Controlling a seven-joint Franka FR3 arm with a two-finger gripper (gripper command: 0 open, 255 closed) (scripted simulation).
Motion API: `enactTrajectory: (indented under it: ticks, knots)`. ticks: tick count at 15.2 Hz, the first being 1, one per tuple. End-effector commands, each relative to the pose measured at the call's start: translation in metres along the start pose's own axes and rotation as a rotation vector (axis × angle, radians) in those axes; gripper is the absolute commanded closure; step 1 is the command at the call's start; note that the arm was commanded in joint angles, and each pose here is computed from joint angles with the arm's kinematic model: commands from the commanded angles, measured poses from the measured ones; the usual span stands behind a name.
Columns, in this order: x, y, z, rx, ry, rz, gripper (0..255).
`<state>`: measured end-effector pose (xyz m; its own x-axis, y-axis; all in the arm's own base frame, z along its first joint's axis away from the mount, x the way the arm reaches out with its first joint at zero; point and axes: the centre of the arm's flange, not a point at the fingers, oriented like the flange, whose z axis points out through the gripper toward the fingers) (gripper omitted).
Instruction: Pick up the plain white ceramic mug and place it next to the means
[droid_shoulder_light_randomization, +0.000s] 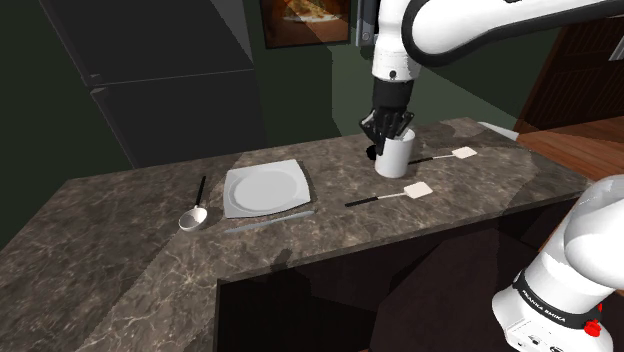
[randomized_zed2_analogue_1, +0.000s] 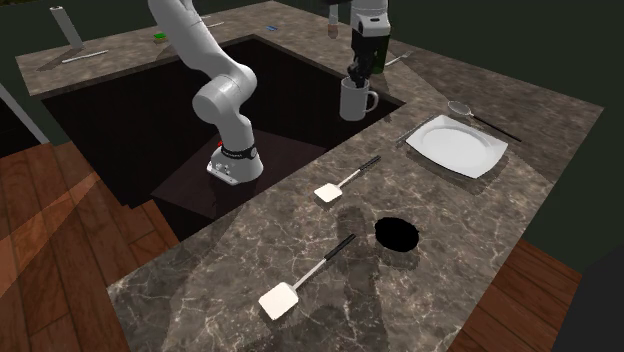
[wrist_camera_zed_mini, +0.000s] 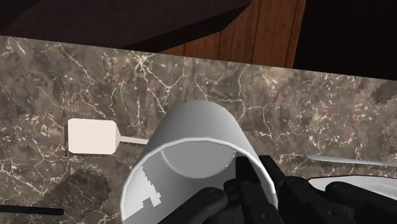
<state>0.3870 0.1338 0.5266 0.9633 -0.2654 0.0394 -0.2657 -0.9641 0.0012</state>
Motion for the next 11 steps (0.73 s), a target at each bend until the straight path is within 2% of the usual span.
enactTrajectory:
  ticks: [1, 6, 7, 11]
  knots:
    - [0.001, -0.027, 0.0, 0.001, 0.0, 0.001, 255]
    - [0.002, -0.093, -0.001, 0.001, 0.0, 0.001, 255]
    - [0.002, -0.116, -0.001, 0.001, 0.0, 0.001, 255]
    - [0.001, -0.116, 0.02, 0.001, 0.0, 0.001, 255]
